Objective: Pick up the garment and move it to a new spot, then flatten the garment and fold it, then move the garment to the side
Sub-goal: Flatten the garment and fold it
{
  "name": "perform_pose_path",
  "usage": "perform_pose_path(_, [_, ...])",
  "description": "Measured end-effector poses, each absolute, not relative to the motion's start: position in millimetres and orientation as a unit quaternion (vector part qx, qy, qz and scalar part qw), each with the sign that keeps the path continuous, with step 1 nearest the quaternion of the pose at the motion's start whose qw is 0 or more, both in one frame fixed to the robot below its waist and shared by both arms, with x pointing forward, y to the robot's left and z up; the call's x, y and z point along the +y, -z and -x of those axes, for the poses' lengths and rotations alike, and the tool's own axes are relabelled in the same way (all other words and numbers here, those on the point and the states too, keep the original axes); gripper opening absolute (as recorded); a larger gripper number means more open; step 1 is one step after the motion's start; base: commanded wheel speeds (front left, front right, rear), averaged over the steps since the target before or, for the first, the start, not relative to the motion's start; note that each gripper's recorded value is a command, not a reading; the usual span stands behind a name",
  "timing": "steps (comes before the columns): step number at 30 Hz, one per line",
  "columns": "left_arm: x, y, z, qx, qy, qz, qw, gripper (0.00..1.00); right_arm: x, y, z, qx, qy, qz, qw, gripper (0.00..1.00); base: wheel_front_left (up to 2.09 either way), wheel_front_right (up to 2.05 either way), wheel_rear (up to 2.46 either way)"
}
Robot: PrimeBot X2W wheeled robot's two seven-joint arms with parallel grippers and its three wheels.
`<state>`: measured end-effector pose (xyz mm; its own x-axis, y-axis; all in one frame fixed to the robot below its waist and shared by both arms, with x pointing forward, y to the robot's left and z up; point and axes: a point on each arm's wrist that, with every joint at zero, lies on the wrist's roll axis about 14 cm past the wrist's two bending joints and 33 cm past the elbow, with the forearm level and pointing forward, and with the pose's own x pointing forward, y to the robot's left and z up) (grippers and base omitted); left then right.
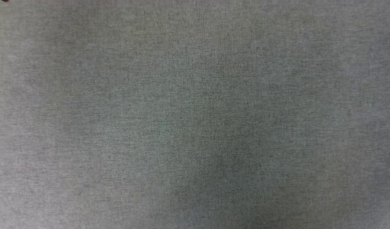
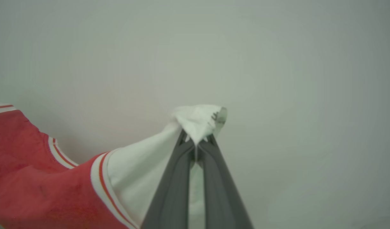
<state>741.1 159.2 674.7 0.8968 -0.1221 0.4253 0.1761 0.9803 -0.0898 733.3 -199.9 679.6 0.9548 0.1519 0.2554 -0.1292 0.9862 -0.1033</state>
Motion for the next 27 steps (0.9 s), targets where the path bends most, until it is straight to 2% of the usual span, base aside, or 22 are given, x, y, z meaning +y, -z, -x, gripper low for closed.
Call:
perform_pose_path(6, [159, -600, -754, -0.138, 0.074, 0.077, 0.985, 0.00, -189, -618, -749, -0.075, -0.086, 0.031, 0.993, 0.00, 0.00, 0.00, 0.00])
perform_pose_path(12, [162, -559, -738, -0.083, 0.077, 0.082, 0.990, 0.00, -179, -576, -733, -0.024, -0.103, 0.007, 0.994, 0.00, 0.00, 0.00, 0.00])
perform_pose_path(18, [173, -528, -690, -0.034, 0.066, 0.115, 0.991, 0.00, -180, -540, -686, 0.028, -0.118, -0.002, 0.993, 0.00, 0.00, 0.00, 0.00])
perform_pose_path(27, [193, -496, -571, 0.007, 0.037, 0.164, 0.986, 0.00, -180, -506, -577, 0.086, -0.142, -0.038, 0.985, 0.00, 0.00, 0.00, 0.00])
